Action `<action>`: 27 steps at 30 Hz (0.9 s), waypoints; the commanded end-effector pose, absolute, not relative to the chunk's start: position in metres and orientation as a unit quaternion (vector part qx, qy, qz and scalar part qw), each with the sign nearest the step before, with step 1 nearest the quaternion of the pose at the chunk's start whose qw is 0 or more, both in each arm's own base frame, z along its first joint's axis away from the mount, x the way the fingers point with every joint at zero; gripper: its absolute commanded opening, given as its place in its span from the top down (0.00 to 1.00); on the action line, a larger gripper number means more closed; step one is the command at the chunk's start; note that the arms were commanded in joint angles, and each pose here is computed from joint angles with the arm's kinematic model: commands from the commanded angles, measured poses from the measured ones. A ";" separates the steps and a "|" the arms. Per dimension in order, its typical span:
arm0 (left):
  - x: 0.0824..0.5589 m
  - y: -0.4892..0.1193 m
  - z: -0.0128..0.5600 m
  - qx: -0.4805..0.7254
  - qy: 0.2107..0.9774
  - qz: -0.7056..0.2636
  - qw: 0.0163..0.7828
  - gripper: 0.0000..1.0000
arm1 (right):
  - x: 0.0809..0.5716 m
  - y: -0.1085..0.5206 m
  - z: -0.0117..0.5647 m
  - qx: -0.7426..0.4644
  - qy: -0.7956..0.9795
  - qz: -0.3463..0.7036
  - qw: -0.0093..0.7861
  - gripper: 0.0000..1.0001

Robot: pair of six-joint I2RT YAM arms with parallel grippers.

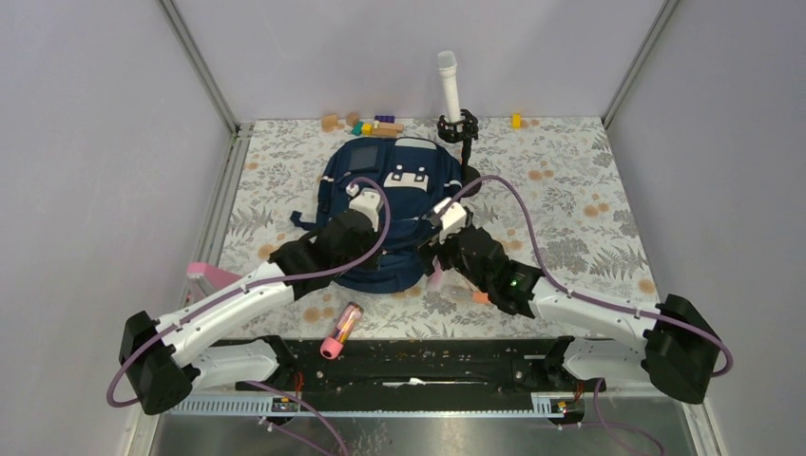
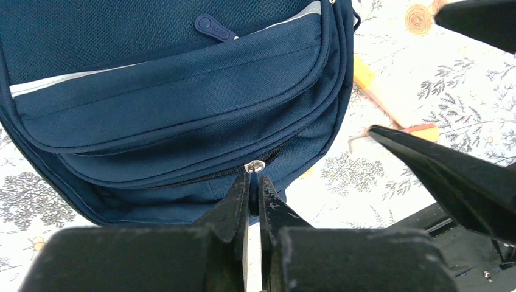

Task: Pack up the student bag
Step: Unzip the student bag at the center of the board.

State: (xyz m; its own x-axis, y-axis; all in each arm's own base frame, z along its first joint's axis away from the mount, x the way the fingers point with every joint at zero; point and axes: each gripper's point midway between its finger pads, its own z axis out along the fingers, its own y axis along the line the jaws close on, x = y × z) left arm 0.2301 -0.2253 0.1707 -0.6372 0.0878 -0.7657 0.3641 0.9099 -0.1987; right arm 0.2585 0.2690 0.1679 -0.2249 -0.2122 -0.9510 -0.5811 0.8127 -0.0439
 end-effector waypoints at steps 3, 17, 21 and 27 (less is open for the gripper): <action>0.239 -0.222 0.220 0.143 0.859 -0.177 0.459 1.00 | 0.271 0.309 0.191 -0.373 0.699 0.162 0.588 0.13; 0.238 -0.228 0.230 0.162 0.852 -0.189 0.461 1.00 | 0.316 0.306 0.175 -0.385 0.692 0.032 0.610 0.18; 0.239 -0.230 0.228 0.166 0.854 -0.186 0.457 1.00 | 0.323 0.311 0.193 -0.380 0.679 0.028 0.628 0.21; 0.239 -0.234 0.230 0.169 0.853 -0.193 0.455 1.00 | 0.326 0.323 0.206 -0.398 0.663 0.032 0.634 0.30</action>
